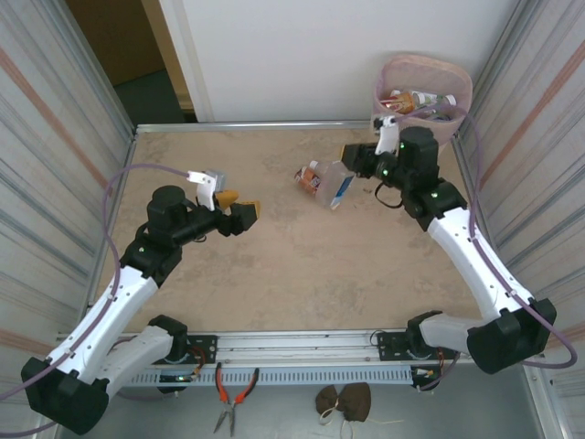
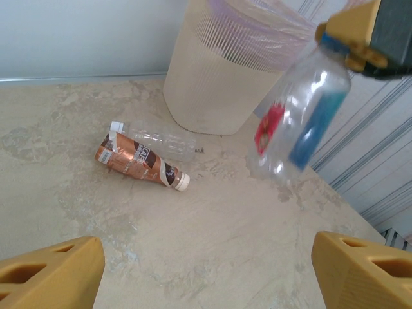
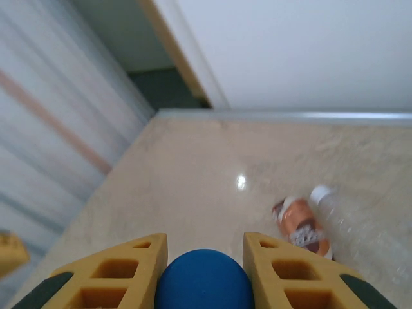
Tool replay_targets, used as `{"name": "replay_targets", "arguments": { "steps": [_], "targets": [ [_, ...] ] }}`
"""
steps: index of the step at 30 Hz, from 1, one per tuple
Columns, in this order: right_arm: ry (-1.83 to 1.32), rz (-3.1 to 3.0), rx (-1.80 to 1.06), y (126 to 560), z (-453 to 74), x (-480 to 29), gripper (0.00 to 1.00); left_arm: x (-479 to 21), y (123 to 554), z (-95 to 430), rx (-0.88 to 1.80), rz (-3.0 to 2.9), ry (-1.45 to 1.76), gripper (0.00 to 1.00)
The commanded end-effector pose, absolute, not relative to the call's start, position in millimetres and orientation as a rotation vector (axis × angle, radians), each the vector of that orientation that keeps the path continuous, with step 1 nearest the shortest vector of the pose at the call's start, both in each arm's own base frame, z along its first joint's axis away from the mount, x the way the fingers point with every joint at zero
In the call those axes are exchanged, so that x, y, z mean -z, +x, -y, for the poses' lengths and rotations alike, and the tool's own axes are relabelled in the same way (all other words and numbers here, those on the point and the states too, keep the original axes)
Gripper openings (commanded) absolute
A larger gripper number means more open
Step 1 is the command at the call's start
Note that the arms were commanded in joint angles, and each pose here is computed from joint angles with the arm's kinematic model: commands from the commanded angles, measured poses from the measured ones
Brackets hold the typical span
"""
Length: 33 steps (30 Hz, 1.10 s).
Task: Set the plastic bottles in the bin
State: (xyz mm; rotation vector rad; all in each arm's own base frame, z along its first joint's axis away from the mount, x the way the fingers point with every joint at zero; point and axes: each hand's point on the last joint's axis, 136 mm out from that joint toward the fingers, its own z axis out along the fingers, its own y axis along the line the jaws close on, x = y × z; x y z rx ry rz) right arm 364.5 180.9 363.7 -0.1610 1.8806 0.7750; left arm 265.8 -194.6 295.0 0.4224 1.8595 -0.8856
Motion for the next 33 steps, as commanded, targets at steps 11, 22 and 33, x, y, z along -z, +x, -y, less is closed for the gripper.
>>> {"name": "replay_targets", "arguments": {
  "steps": [11,22,33],
  "targets": [
    [0.272,-1.524,-0.725,441,-66,-482,0.05,-306,265,189,0.877,-1.817,0.398,0.84],
    [0.506,-1.363,-0.604,512,40,-502,0.03,-306,271,189,0.87,-1.823,0.385,0.84],
    [0.605,-1.278,-0.628,597,89,-478,0.02,-313,291,195,0.849,-1.835,0.387,0.84]
  ]
}}
